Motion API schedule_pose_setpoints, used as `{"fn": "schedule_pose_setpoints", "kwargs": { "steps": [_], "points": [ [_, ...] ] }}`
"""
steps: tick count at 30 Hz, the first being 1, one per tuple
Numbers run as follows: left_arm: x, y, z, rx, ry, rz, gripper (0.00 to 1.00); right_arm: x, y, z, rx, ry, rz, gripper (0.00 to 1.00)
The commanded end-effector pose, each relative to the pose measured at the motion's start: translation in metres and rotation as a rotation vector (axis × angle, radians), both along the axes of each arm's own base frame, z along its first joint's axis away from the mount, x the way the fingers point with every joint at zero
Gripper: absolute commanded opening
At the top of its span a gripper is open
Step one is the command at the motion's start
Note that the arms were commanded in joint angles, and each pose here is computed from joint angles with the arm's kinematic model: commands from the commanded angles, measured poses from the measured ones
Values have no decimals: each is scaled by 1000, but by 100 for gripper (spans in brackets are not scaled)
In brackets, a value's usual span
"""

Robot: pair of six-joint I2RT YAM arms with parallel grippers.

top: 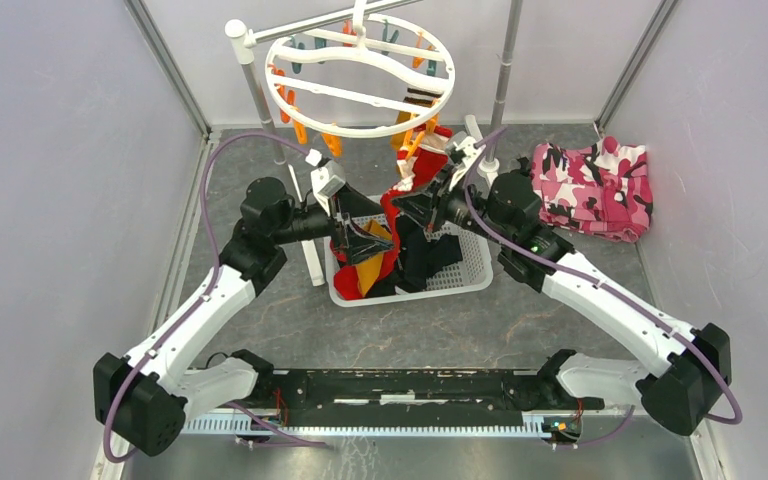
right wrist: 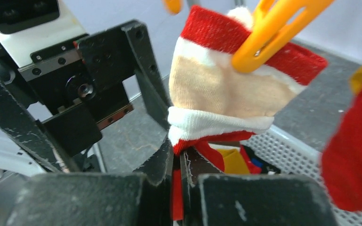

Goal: Remove the socks clipped to the hanger

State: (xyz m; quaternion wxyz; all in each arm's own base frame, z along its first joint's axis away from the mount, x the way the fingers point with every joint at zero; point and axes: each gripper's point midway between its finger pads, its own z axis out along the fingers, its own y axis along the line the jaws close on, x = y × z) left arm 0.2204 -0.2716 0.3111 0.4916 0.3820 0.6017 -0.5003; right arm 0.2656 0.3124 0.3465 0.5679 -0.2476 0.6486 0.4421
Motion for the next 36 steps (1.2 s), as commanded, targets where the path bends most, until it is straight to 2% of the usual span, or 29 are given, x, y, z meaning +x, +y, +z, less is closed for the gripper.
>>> {"fn": "schedule_pose_setpoints", "kwargs": {
  "steps": [1, 3, 6, 15, 16, 19, 22, 23, 24, 26, 30, 36],
  "points": [
    [24, 2, 17, 37, -201, 78, 100, -17, 18, 22, 81, 17, 82, 7],
    [30, 2, 13, 67, -240, 91, 100, -19, 22, 23, 84, 28, 84, 8],
    [34, -1, 5, 113, -276, 111, 100, -19, 27, 25, 91, 45, 76, 16],
    [49, 7, -4, 225, -341, 201, 99, -28, 43, 23, 96, 114, 146, 17],
    [46, 8, -5, 232, -339, 198, 95, -29, 44, 23, 92, 119, 149, 20],
    [38, 8, -7, 232, -304, 168, 72, -27, 42, 24, 67, 114, 137, 32],
    [28, 3, -8, 217, -262, 116, 24, -24, 36, 22, 45, 117, 102, 48],
    [26, 3, -7, 207, -249, 113, 12, -24, 35, 21, 39, 116, 98, 53],
    [24, 2, -5, 196, -248, 106, 4, -24, 33, 21, 36, 122, 88, 56],
    [19, 1, -2, 170, -240, 89, 2, -27, 27, 21, 34, 125, 82, 65],
    [1, -3, 5, 126, -198, 9, 2, -31, 9, 24, 54, 109, 51, 75],
    [-42, -5, 10, 46, -97, -176, 2, -29, -9, 23, 126, 106, 67, 79]
  ]
}}
